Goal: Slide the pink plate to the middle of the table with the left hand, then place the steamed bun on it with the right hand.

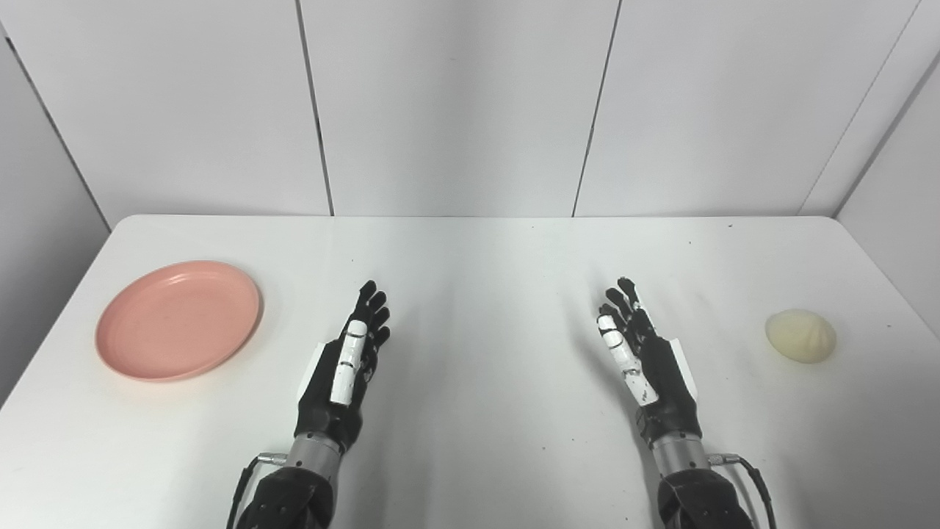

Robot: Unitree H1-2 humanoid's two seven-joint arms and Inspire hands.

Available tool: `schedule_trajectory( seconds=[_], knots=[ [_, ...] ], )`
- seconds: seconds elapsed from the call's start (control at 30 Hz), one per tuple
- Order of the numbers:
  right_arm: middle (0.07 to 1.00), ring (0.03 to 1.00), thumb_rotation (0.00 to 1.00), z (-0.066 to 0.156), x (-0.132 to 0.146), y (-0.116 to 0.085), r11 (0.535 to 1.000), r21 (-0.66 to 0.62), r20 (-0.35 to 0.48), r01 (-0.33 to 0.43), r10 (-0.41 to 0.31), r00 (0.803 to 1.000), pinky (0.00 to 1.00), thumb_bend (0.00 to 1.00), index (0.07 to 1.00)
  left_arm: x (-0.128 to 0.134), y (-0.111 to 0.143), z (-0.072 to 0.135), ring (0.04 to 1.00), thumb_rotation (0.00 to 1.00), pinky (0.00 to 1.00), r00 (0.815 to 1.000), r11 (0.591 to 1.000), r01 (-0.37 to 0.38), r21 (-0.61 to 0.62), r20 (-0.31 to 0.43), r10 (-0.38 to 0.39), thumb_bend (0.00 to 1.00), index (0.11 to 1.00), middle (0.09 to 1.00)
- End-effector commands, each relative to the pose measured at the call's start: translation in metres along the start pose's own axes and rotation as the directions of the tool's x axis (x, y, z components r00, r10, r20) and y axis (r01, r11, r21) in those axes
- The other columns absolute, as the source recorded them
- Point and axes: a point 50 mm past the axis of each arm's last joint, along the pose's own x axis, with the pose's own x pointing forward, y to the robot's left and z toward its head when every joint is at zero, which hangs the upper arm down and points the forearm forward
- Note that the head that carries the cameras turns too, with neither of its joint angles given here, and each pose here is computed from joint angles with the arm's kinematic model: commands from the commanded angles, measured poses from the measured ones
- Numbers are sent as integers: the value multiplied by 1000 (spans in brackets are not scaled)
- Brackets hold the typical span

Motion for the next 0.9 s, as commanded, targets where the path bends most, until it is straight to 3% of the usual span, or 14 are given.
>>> schedule_trajectory(
  seconds=[0.0, 0.87],
  knots=[
    [933, 904, 758, 18, 9, 2, 1000, 2, 91, -10, 9, 996, 928, 604, 958, 7, -4, 12, 1000, 1000, 1000, 999, 1000, 14, -6, 45, -14, 570, 1000, 1000],
    [930, 901, 759, 16, 10, 0, 1000, 0, 92, -8, 8, 996, 927, 597, 952, 9, -5, 9, 1000, 982, 1000, 999, 1000, 24, -11, 41, -24, 594, 1000, 1000]
  ],
)
